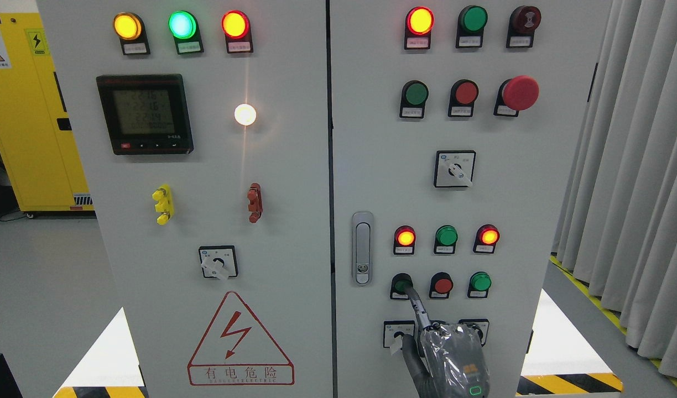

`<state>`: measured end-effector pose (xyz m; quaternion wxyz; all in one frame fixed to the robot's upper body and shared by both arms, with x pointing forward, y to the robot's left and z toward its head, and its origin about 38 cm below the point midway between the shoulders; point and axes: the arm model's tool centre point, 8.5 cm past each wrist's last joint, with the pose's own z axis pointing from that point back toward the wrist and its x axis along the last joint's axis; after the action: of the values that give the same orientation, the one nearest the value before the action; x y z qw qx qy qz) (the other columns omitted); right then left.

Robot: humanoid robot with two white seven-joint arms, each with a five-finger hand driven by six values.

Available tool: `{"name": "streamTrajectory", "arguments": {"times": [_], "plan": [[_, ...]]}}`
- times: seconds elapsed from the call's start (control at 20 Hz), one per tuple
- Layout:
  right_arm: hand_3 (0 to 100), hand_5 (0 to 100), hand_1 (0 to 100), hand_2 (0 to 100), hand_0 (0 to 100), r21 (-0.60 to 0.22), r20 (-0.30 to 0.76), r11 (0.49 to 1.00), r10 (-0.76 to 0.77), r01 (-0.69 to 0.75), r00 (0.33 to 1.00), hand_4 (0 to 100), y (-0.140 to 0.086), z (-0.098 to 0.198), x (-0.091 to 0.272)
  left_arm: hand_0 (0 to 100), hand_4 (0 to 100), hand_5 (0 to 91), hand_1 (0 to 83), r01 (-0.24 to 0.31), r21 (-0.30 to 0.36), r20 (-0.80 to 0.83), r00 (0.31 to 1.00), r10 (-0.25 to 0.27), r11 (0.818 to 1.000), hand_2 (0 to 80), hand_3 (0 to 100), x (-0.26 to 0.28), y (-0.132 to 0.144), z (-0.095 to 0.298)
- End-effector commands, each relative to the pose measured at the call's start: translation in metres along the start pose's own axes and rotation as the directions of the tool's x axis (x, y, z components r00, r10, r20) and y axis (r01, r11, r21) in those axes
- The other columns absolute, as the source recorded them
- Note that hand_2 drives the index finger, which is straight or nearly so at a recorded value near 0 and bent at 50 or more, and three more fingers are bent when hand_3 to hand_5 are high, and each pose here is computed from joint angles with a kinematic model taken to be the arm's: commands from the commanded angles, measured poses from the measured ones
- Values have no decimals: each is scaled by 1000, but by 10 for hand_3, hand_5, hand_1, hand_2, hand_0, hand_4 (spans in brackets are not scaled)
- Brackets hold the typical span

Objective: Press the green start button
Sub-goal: 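Press the green push button with the right hand's fingertip, then withdraw the right hand downward away from the button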

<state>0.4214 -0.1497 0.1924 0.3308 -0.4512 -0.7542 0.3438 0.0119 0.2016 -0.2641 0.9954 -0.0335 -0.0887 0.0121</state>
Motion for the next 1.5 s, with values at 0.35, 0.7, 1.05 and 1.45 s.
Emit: {"name": "streamTrajectory", "arguments": {"times": [0.35,0.7,1.05,1.45], "plan": [[944,1000,968,0,770,-57,2,998,2,-2,1000,1000,-18,4,2,120,0,0,556,0,0,-1,1000,0,1000,0,0,0,0,0],[944,1000,967,0,796,-98,25,995,-17,20,1000,1000,-32,9,9,120,0,0,556,0,0,-1,1000,0,1000,0,0,0,0,0],[859,964,949,4,916,-160,44,924,-345,347,938,964,-46,24,30,120,0,0,556,0,0,-1,1000,0,1000,0,0,0,0,0],[421,540,804,66,885,-79,73,657,-746,750,661,538,-38,60,50,120,0,0,556,0,0,-2,1000,0,1000,0,0,-1,0,0]]}}
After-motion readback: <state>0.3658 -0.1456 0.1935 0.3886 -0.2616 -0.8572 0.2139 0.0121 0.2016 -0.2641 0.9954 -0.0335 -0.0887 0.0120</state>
